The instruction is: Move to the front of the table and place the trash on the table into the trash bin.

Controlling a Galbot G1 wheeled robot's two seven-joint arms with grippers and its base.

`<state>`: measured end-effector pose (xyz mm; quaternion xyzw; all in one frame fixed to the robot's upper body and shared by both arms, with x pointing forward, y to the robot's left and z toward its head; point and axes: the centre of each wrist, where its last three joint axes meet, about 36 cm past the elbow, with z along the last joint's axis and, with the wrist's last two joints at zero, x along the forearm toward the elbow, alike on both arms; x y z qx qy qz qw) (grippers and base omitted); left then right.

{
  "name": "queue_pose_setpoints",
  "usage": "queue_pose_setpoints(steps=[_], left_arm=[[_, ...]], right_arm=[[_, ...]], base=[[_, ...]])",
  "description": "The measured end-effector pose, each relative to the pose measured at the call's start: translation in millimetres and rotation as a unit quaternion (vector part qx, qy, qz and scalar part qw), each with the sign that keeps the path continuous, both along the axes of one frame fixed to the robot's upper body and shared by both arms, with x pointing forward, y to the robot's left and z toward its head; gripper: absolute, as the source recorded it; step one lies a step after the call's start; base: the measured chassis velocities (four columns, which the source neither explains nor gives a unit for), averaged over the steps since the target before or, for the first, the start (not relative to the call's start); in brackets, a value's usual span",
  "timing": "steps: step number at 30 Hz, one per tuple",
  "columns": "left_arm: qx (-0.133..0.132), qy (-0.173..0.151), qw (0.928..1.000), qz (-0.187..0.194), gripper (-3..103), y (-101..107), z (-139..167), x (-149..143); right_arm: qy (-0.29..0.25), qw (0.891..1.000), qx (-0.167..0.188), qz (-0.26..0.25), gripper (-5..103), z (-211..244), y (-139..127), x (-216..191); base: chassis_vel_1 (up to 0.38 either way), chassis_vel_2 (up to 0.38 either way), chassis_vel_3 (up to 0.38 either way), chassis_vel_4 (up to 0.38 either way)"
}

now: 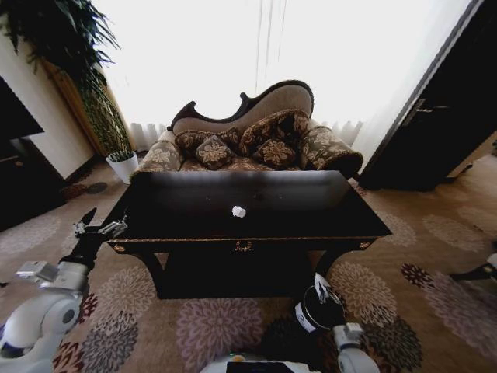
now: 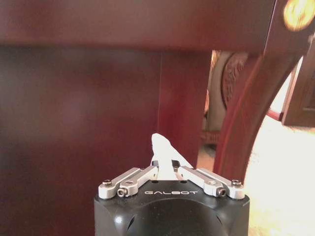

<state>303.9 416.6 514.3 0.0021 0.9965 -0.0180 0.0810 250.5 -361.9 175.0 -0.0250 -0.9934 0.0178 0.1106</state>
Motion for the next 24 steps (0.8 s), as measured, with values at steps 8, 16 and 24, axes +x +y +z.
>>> queue_pose_setpoints(steps=[8,16,24], left_arm=[[0.0,0.0,1.0,0.0,100,0.0,0.0,0.0],[0.0,0.0,1.0,0.0,100,0.0,0.0,0.0],[0.0,0.0,1.0,0.0,100,0.0,0.0,0.0]], right_arm=[[0.056,0.997,-0.044,-0.016,1,-44.0,-41.3,1.6],[0.079,0.994,-0.069,-0.028,1,-63.9,-67.0,15.5],[0.092,0.993,-0.071,-0.018,2,-72.6,-71.3,16.8]], base=[[0.0,0.0,0.0,0.0],[0.0,0.0,0.0,0.0],[0.0,0.0,0.0,0.0]])
